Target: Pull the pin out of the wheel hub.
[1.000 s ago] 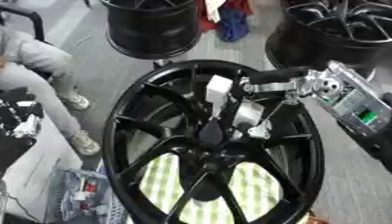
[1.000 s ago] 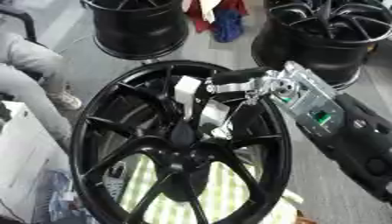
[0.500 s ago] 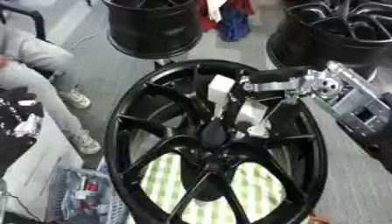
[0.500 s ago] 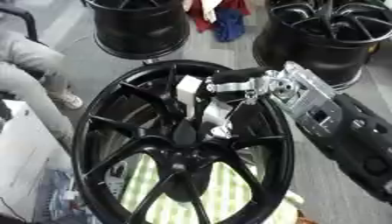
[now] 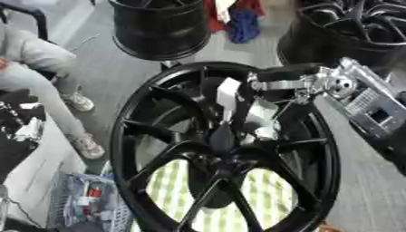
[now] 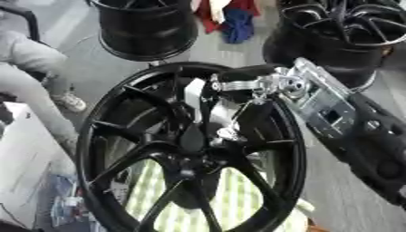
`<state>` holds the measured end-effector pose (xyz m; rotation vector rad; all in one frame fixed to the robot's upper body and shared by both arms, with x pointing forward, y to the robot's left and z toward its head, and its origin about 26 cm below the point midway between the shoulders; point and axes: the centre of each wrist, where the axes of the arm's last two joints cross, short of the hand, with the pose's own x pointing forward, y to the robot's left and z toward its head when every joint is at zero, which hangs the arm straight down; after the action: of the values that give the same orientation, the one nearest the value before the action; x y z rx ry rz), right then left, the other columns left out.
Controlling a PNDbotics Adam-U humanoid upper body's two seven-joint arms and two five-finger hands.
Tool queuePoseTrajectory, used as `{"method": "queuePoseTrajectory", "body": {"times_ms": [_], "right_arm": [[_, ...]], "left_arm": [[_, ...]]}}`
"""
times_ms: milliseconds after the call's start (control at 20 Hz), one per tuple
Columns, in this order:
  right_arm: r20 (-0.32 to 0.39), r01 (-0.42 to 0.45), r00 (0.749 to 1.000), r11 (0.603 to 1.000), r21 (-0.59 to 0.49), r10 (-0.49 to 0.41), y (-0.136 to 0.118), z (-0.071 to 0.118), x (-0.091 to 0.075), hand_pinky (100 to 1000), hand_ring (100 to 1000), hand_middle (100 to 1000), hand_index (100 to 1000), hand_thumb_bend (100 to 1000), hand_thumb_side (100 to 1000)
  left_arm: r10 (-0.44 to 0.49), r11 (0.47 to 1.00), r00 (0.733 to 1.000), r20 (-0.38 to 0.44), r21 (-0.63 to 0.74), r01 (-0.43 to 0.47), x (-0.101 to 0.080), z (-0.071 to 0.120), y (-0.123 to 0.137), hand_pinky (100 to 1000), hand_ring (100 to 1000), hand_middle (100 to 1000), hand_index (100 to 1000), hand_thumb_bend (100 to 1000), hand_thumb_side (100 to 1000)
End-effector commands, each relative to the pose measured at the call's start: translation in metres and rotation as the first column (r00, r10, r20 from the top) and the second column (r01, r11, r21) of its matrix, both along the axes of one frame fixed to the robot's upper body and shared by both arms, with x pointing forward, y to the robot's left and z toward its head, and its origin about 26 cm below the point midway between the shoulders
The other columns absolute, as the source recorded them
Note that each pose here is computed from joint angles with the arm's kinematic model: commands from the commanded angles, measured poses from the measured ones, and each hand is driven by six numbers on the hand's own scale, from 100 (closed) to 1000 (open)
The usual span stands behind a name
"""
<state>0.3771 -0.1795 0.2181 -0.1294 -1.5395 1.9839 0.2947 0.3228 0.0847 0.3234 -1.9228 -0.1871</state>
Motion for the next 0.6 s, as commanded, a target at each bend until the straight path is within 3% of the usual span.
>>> {"method": "queuePoseTrajectory", "body": {"times_ms": [50, 600], "right_arm": [[0.064, 0.010, 0.998, 1.000, -0.009, -0.010, -0.004, 0.021, -0.003, 298, 304, 377, 518, 100, 100], [0.137, -0.012, 0.990, 1.000, -0.012, 0.014, -0.003, 0.053, -0.013, 277, 289, 366, 510, 100, 100]], "left_arm": [[-0.008, 1.000, 0.999, 0.031, 0.023, 0.008, 0.001, 0.011, 0.003, 642, 627, 685, 813, 218, 318], [-0.001, 1.000, 1.000, 0.021, 0.031, 0.000, 0.000, 0.010, 0.006, 642, 627, 685, 813, 217, 318]]}}
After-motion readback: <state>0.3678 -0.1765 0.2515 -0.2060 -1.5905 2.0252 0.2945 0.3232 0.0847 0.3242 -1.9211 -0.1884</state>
